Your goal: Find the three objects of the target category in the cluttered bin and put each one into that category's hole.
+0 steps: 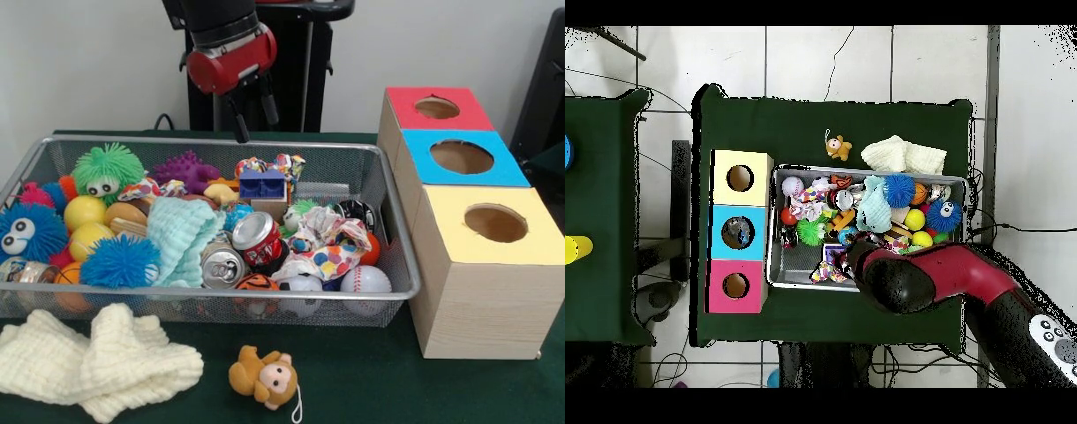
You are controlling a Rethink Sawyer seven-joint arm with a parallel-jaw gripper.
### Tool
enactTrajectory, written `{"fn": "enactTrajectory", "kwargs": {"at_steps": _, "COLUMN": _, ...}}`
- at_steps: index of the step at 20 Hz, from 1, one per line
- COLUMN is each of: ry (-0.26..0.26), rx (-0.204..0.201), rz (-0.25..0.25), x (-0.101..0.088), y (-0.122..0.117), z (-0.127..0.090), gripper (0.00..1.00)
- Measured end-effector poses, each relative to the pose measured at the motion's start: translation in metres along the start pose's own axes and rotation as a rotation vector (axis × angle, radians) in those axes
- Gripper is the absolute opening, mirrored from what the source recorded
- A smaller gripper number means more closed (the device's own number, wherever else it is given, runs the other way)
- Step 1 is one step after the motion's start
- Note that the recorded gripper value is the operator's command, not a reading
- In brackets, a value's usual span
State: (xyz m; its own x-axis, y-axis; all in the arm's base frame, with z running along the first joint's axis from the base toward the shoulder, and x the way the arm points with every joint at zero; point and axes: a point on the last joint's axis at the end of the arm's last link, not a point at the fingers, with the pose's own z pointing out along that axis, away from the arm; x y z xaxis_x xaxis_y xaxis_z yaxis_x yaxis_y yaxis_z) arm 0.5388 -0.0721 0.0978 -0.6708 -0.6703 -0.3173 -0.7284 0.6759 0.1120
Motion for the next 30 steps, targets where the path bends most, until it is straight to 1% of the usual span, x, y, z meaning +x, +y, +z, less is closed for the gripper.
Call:
{"fn": "enactTrajectory", "kwargs": {"at_steps": 5, "ry": 0.012, "rx": -0.019, "rz": 0.016, "x": 0.011, "y": 0.01, "z": 0.01, "gripper": 1.0}}
{"fn": "enactTrajectory", "kwargs": {"at_steps": 8, "ry": 0.021, "rx": -0.026, "rz": 0.025, "x": 0.017, "y": 0.013, "z": 0.012, "gripper": 1.0}}
{"fn": "enactTrajectory", "kwargs": {"at_steps": 9, "ry": 0.033, "rx": -0.031, "rz": 0.035, "x": 0.024, "y": 0.014, "z": 0.013, "gripper": 1.0}}
{"fn": "enactTrajectory", "kwargs": {"at_steps": 12, "ry": 0.046, "rx": -0.032, "rz": 0.047, "x": 0.03, "y": 0.014, "z": 0.015, "gripper": 1.0}}
{"fn": "enactTrajectory", "kwargs": {"at_steps": 13, "ry": 0.062, "rx": -0.033, "rz": 0.055, "x": 0.037, "y": 0.016, "z": 0.019, "gripper": 1.0}}
{"fn": "enactTrajectory", "kwargs": {"at_steps": 15, "ry": 0.074, "rx": -0.033, "rz": 0.054, "x": 0.042, "y": 0.018, "z": 0.023, "gripper": 1.0}}
{"fn": "enactTrajectory", "kwargs": {"at_steps": 19, "ry": 0.112, "rx": -0.042, "rz": 0.031, "x": 0.057, "y": 0.031, "z": 0.04, "gripper": 1.0}}
{"fn": "enactTrajectory", "kwargs": {"at_steps": 21, "ry": 0.117, "rx": -0.048, "rz": 0.025, "x": 0.06, "y": 0.036, "z": 0.046, "gripper": 1.0}}
{"fn": "enactTrajectory", "kwargs": {"at_steps": 24, "ry": 0.106, "rx": -0.057, "rz": 0.026, "x": 0.062, "y": 0.041, "z": 0.053, "gripper": 1.0}}
{"fn": "enactTrajectory", "kwargs": {"at_steps": 26, "ry": 0.088, "rx": -0.064, "rz": 0.038, "x": 0.063, "y": 0.042, "z": 0.057, "gripper": 1.0}}
{"fn": "enactTrajectory", "kwargs": {"at_steps": 30, "ry": 0.037, "rx": -0.077, "rz": 0.085, "x": 0.066, "y": 0.039, "z": 0.061, "gripper": 1.0}}
